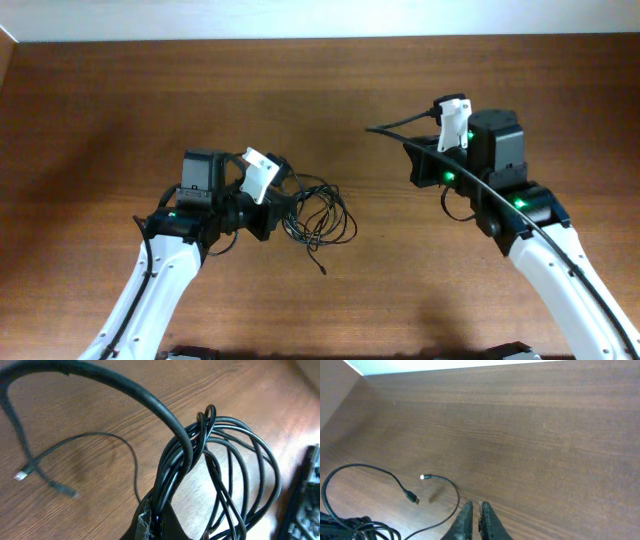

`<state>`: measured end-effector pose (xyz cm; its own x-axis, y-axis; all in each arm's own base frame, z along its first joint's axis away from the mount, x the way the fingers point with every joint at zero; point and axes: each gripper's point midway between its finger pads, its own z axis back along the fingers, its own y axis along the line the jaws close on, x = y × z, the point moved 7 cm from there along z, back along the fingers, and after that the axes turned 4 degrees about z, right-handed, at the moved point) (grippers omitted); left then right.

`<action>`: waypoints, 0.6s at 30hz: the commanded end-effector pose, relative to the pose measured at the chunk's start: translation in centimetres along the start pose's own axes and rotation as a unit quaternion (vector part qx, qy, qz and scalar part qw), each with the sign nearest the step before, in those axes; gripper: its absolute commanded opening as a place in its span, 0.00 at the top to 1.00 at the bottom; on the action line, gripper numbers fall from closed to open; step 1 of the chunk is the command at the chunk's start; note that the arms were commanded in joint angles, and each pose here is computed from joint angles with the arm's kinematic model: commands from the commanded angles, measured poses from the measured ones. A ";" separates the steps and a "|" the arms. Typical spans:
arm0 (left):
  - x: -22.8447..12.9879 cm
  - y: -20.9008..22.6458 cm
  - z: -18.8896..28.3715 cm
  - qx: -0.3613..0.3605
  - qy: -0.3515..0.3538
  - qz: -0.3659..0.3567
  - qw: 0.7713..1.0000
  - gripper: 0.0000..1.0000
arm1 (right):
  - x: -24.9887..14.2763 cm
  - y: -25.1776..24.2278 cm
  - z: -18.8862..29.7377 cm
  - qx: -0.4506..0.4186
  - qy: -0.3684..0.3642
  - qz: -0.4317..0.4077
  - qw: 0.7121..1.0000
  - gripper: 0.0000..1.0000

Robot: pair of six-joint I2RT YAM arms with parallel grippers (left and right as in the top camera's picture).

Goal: Untangle cables

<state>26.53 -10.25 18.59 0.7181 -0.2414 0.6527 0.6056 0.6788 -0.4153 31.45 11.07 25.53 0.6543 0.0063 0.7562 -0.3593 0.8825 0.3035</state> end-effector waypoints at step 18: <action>1.9 -4.0 1.3 -0.179 -0.095 -0.176 0.963 1.00 | -4.9 4.6 -3.0 0.362 0.154 -0.019 0.919 0.55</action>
<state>25.26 -12.53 21.56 0.4342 -0.2694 0.8596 0.8835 0.3137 -0.3479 28.85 16.01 20.22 0.8149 0.2087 0.5408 -0.5721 0.4394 0.6926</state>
